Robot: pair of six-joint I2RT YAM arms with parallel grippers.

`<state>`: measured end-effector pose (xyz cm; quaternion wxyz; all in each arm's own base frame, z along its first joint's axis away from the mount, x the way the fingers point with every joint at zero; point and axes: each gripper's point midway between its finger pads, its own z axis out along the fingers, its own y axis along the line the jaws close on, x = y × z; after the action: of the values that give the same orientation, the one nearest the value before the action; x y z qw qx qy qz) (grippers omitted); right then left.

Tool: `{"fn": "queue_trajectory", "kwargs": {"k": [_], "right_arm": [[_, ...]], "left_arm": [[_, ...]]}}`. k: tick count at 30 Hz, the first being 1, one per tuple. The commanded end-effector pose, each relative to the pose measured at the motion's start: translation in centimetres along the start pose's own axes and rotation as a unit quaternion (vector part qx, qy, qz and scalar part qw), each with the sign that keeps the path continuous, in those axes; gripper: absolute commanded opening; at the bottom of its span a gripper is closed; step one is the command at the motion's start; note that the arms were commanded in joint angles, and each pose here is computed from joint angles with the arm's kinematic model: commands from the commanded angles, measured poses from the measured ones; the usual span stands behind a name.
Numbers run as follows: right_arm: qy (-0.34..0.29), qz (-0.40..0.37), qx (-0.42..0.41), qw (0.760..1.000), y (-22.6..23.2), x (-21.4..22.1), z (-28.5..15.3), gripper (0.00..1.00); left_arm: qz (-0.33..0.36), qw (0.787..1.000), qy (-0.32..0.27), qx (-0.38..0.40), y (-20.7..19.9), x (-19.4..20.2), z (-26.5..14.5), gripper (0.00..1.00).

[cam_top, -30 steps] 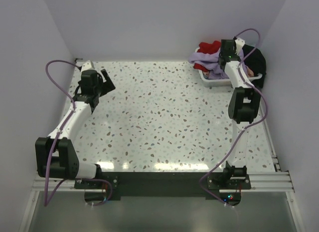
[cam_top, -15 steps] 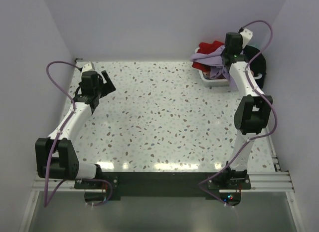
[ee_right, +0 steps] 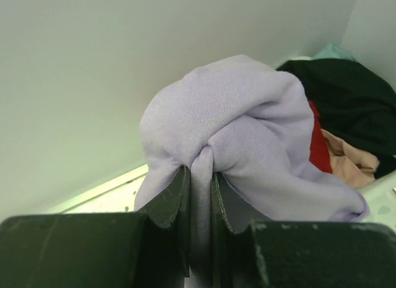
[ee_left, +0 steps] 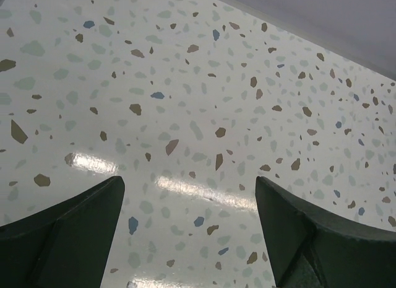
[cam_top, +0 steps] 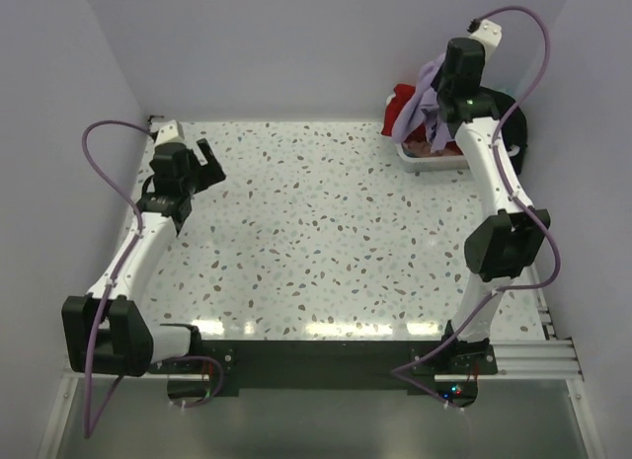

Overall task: Fold and stack the t-shirts
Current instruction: Grab the tshirt from the pile, then move the tshirt to the center of the board

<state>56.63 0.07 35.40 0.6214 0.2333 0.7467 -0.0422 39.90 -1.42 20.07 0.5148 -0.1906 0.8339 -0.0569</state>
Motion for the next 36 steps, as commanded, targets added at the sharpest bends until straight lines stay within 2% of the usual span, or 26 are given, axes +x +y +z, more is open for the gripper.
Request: {"fn": "queue_trajectory", "kwargs": {"k": [1,9,13,15,18,19,20,21,22,23,24,25,29,31,32,36], "right_arm": [[-0.086,0.001,-0.09,0.992,4.4,-8.8,-7.3,0.0],[-0.036,-0.024,-0.247,0.968,12.0,-7.8,-17.5,0.0],[-0.015,-0.028,-0.335,0.942,16.4,-7.6,-25.0,0.0],[-0.008,-0.005,-0.36,0.933,16.8,-8.1,-27.4,0.0],[0.038,0.029,-0.37,0.928,17.1,-5.9,-28.3,0.0],[0.065,0.024,-0.358,0.931,16.6,-3.6,-27.8,0.0],[0.081,0.023,-0.344,0.935,16.1,-2.1,-27.3,0.04],[0.101,0.023,-0.331,0.938,15.7,-0.2,-26.9,0.35],[0.119,0.014,-0.319,0.94,15.0,1.7,-26.4,0.56],[0.165,-0.021,-0.284,0.944,13.6,6.6,-25.0,0.71],[0.186,-0.041,-0.259,0.947,12.7,8.8,-24.3,0.94],[0.219,-0.069,-0.232,0.945,11.2,12.2,-23.6,0.99],[0.317,-0.126,-0.182,0.922,6.6,20.3,-24.3,0.99],[0.338,-0.118,-0.177,0.917,5.1,22.3,-25.0,0.99],[0.356,-0.129,-0.165,0.911,3.4,24.7,-25.3,0.99],[0.379,-0.125,-0.149,0.905,-0.2,27.2,-27.1,0.99]], "left_arm": [[0.023,0.999,-0.022,0.021,-0.5,-0.9,-1.8,0.91],[0.043,0.998,-0.019,0.032,0.3,0.4,-5.1,0.91],[0.039,0.998,-0.037,0.041,0.6,-0.1,-8.1,0.91],[0.038,0.998,-0.04,0.042,0.9,0.1,-9.4,0.9],[0.038,0.998,-0.038,0.043,1.3,0.6,-10.7,0.9],[0.037,0.998,-0.035,0.041,1.5,0.8,-10.9,0.9],[0.036,0.998,-0.032,0.04,1.6,1.1,-11.1,0.9],[0.035,0.998,-0.027,0.039,1.8,1.6,-11.5,0.9],[0.029,0.999,-0.021,0.04,1.9,2.0,-11.6,0.89],[0.025,0.999,-0.019,0.041,1.9,2.2,-11.7,0.89],[0.022,0.999,-0.011,0.043,2.0,2.8,-11.8,0.87],[0.016,0.998,-0.004,0.055,1.6,3.2,-11.9,0.85],[-0.003,0.996,0.032,0.079,0.7,5.4,-11.6,0.8],[-0.019,0.994,0.051,0.099,-0.2,6.7,-11.5,0.76],[-0.019,0.992,0.06,0.112,-1.0,7.4,-11.6,0.76],[-0.022,0.98,0.106,0.169,-5.2,11.6,-12.1,0.72]]}}
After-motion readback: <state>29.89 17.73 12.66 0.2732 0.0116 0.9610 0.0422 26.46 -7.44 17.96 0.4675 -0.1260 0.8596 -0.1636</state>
